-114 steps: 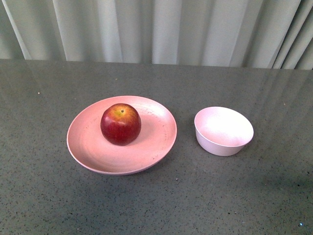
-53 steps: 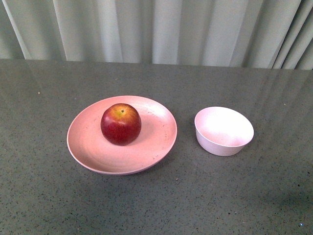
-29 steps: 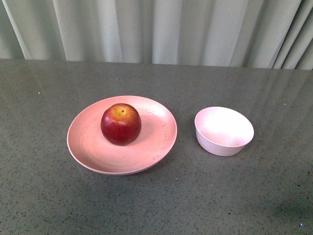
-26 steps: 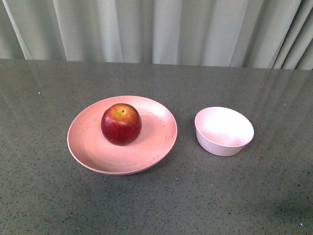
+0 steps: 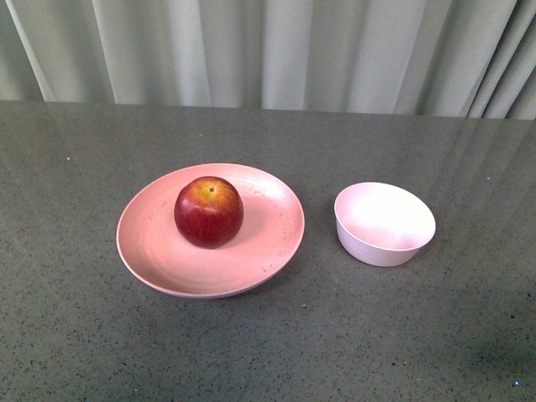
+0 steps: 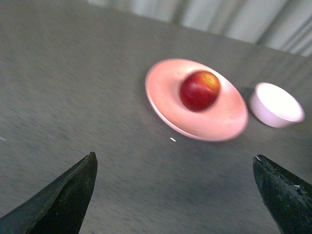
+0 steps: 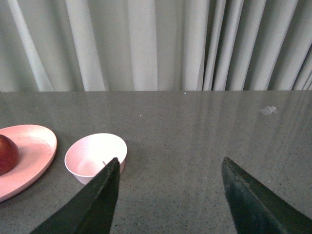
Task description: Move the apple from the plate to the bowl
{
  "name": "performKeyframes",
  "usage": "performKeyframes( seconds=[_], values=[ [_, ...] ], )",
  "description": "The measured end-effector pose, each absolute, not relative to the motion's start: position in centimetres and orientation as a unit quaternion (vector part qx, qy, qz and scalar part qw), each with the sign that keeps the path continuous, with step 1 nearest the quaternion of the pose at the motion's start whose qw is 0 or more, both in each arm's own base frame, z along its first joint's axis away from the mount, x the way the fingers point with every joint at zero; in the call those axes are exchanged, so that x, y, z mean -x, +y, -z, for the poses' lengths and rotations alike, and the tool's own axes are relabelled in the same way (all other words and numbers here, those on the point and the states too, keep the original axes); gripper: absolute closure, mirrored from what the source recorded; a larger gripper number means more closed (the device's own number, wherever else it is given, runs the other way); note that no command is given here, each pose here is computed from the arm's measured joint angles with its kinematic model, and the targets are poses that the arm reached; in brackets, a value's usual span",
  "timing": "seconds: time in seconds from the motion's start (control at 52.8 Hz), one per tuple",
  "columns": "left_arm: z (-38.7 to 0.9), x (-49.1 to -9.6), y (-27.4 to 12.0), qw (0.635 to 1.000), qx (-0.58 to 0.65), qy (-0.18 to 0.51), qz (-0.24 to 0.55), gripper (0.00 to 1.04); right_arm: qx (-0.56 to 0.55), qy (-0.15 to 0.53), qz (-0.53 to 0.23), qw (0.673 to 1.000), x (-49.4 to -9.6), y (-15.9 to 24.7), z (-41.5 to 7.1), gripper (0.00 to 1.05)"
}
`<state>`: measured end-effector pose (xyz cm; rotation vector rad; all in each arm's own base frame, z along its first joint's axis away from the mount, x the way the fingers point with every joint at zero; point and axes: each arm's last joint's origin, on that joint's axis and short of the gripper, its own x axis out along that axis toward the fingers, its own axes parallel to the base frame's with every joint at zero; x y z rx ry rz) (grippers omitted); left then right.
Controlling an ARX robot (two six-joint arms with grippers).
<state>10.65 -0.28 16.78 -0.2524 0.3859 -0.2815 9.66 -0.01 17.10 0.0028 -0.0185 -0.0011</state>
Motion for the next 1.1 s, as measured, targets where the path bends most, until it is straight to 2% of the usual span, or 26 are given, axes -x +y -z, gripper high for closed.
performKeyframes(
  seconds=[0.17,0.246,0.549,1.098],
  values=[
    [-17.9,-13.8,-0.9,0.955,0.149,0.203,0.156,0.09,-0.001,-0.009,0.001,1.000,-9.7,0.0,-17.1,0.14],
    [-18.1,-15.2,-1.3,0.955,0.146,0.203,0.160,0.09,-0.001,-0.009,0.001,1.000,-9.7,0.0,-17.1,0.07],
    [-17.0,-22.6,-4.9,0.944,0.118,0.246,0.185,0.09,-0.001,-0.009,0.001,1.000,-9.7,0.0,-17.1,0.09],
    [-14.2,-29.8,-9.8,0.927,0.090,0.294,0.214,0.09,-0.001,-0.009,0.001,1.000,-9.7,0.0,-17.1,0.09]
  ],
)
